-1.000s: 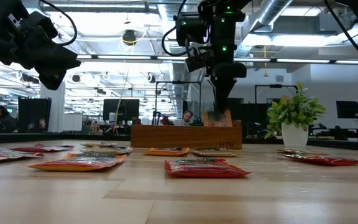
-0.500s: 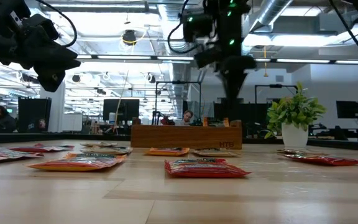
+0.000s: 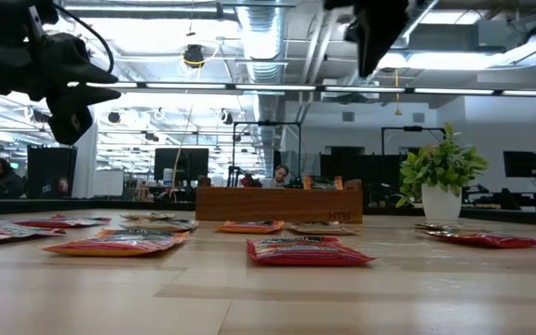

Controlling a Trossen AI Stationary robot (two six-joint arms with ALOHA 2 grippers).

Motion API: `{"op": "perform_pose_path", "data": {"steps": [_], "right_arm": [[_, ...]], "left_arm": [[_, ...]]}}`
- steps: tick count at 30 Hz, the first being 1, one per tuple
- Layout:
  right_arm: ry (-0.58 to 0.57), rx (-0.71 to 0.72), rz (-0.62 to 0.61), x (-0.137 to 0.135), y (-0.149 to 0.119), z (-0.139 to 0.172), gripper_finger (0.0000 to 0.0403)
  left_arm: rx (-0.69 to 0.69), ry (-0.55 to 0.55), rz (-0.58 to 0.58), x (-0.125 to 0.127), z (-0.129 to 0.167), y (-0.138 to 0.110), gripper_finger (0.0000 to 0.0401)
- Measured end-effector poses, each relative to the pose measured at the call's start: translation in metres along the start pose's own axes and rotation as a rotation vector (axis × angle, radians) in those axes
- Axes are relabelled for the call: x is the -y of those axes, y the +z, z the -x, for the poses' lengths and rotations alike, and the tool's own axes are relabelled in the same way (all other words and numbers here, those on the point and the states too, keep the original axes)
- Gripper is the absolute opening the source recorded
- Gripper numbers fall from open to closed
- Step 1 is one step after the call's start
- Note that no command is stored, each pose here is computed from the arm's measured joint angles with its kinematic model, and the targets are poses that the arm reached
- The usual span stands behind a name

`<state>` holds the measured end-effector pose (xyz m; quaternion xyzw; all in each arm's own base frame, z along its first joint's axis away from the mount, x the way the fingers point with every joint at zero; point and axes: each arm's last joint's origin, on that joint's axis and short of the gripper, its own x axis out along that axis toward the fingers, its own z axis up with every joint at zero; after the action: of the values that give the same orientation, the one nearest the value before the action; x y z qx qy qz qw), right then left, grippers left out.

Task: Pick & Place Tea
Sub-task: Put the orange tea bag into the right section of the wooden organizer

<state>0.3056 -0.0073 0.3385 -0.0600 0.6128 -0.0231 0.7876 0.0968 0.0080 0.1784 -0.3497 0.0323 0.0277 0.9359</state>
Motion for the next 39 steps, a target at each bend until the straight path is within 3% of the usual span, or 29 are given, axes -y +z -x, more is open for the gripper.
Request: {"op": "perform_pose_path", "data": {"steps": [9,15,21,26,32,39], "right_arm": [[0.016,0.295,-0.251,0.007,-0.065,0.038,0.0083],[0.066,0.539,-0.4,-0.003,-0.113,0.026,0.0083],[0.163,0.767,-0.505,-0.015,-0.143,0.006,0.0083],[0.224,0.894,-0.524,-0.022,-0.155,-0.008,0.0083],[0.217,0.922,-0.526,-0.026,-0.158,-0.021,0.0083],[0.209,0.892,-0.526,-0.026,-0.154,-0.027,0.0083]], "left_arm": [[0.093,-0.045,0.014,0.006,0.001,0.008,0.0083],[0.121,-0.034,0.006,0.007,-0.003,0.01,0.0083],[0.124,-0.011,-0.029,0.009,-0.017,0.015,0.0083],[0.028,0.061,-0.086,0.017,-0.038,0.027,0.0083],[-0.138,0.088,-0.158,0.027,-0.074,0.04,0.0083],[-0.557,0.169,-0.083,0.028,-0.1,0.031,0.0083]]}}
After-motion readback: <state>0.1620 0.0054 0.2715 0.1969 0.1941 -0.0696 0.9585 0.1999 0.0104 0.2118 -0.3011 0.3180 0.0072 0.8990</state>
